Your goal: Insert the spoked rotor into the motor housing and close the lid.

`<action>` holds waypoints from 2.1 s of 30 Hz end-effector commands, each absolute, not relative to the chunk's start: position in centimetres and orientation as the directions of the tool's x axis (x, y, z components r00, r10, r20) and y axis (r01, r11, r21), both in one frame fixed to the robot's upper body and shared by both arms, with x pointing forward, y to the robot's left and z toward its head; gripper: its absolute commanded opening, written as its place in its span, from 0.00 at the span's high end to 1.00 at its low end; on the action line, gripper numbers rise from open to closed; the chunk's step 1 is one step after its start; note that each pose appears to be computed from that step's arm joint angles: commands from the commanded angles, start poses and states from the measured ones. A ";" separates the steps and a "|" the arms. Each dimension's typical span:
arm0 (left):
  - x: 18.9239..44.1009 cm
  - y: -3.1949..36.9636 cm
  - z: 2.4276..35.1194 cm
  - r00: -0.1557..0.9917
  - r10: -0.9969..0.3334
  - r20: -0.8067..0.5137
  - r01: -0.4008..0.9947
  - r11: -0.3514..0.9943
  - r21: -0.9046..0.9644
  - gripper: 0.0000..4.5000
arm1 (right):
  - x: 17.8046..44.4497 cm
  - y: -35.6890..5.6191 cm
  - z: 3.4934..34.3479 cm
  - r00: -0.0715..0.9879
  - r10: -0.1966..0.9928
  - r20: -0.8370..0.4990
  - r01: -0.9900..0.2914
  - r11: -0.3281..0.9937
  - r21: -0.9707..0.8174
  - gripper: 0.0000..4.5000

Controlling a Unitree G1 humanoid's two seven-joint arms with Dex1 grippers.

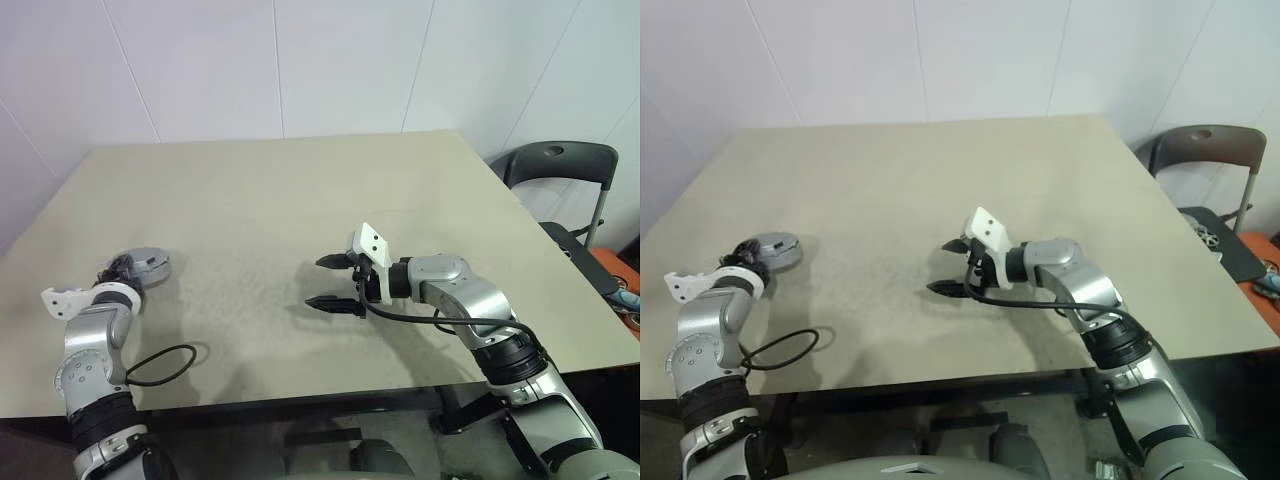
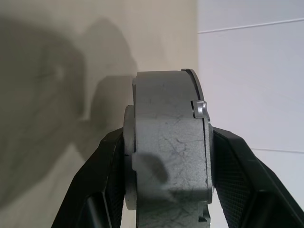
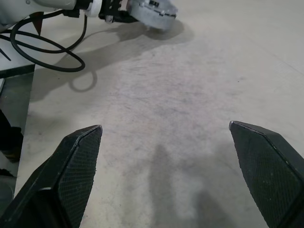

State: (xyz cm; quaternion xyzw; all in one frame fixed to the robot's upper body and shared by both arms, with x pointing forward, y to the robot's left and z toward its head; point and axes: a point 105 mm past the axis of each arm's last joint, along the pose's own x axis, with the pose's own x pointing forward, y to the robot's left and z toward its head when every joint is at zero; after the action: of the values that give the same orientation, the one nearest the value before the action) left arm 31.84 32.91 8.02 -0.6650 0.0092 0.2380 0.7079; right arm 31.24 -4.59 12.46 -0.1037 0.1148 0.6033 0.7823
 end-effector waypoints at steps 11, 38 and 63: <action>28.0 32.2 6.8 0.730 0.404 -0.551 -0.580 -0.060 -0.812 0.01 | 31.4 -4.6 13.6 0.255 0.927 -0.277 -0.967 0.249 -0.056 0.00; 30.6 19.2 11.2 0.929 -0.067 -0.365 -0.236 0.653 -0.720 0.01 | 32.5 -6.3 13.3 0.311 0.903 -0.295 -0.950 0.299 -0.086 0.00; 30.2 24.2 13.5 0.850 -0.523 -0.070 0.526 0.832 0.175 0.01 | 35.0 -10.8 11.2 0.444 0.848 -0.290 -0.896 0.413 -0.163 0.00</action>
State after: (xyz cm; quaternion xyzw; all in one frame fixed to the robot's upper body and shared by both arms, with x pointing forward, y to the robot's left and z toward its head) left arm 29.88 23.79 11.79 0.0704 0.0475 -0.2721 0.9585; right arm 34.73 -10.37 10.52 -0.1433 0.0983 0.5270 0.8319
